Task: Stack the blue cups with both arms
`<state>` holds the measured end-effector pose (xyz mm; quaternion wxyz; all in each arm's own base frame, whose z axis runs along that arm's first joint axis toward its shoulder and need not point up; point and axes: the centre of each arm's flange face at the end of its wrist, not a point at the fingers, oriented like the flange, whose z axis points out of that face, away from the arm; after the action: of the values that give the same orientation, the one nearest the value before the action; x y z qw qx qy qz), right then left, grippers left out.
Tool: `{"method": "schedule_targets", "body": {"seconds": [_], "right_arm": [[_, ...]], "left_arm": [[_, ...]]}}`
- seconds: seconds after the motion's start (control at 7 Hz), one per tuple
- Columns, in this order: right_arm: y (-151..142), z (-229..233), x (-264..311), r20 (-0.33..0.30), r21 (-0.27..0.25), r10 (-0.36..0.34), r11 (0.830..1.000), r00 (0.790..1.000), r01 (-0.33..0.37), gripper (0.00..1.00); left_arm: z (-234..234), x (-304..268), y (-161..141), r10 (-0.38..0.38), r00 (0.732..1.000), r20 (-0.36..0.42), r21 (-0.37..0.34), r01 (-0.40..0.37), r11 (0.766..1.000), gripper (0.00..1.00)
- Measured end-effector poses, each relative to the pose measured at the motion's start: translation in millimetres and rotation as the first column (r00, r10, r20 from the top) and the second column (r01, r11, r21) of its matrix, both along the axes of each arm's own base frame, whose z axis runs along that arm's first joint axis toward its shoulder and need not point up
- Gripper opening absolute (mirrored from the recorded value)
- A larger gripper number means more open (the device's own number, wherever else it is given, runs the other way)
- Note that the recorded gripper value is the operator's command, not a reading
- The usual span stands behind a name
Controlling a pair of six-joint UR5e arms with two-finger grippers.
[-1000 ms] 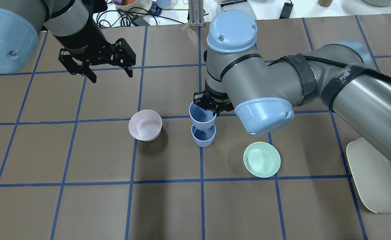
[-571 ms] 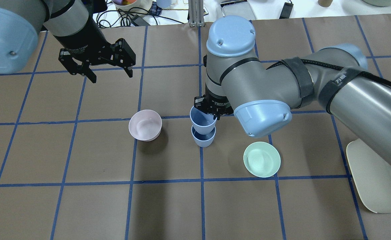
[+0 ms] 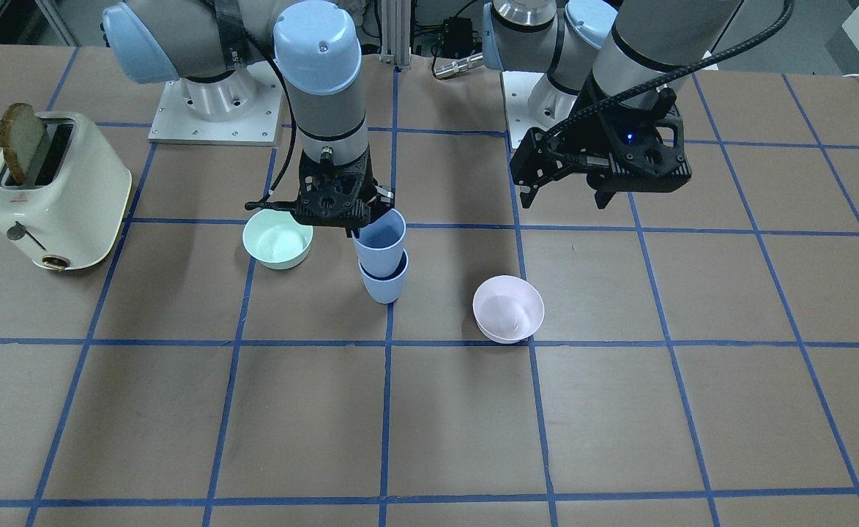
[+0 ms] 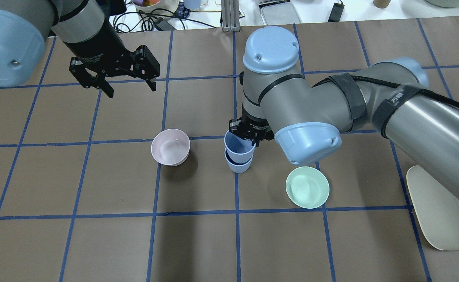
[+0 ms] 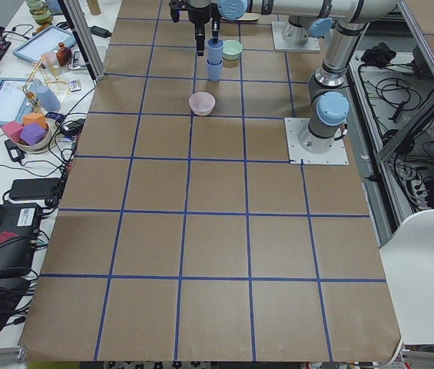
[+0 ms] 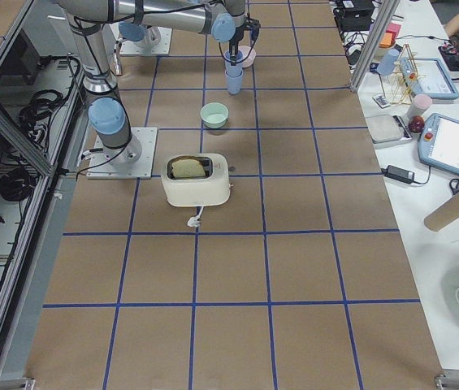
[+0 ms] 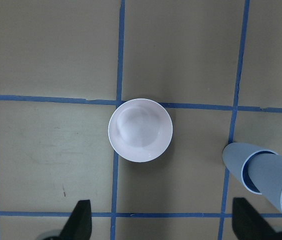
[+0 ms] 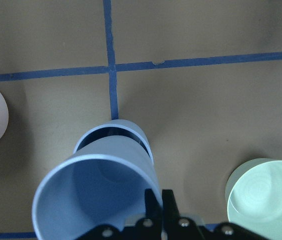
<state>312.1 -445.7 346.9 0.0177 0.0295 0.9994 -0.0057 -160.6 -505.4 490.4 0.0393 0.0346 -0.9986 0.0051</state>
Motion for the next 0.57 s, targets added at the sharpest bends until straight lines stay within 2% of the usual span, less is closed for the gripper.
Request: {"method": "schedule_targets", "body": {"seconds": [0.29, 0.57], "right_arm": [[-2, 1, -1, 0.007, -0.015, -0.010, 1.000, 1.000, 0.011, 0.87], [-18, 11, -13, 0.020, -0.060, -0.012, 0.998, 1.000, 0.013, 0.98]], "left_arm": [[0, 0, 0, 0.000, 1.000, 0.000, 0.000, 0.000, 1.000, 1.00], [0, 0, 0, 0.000, 1.000, 0.000, 0.001, 0.000, 1.000, 1.00]]}}
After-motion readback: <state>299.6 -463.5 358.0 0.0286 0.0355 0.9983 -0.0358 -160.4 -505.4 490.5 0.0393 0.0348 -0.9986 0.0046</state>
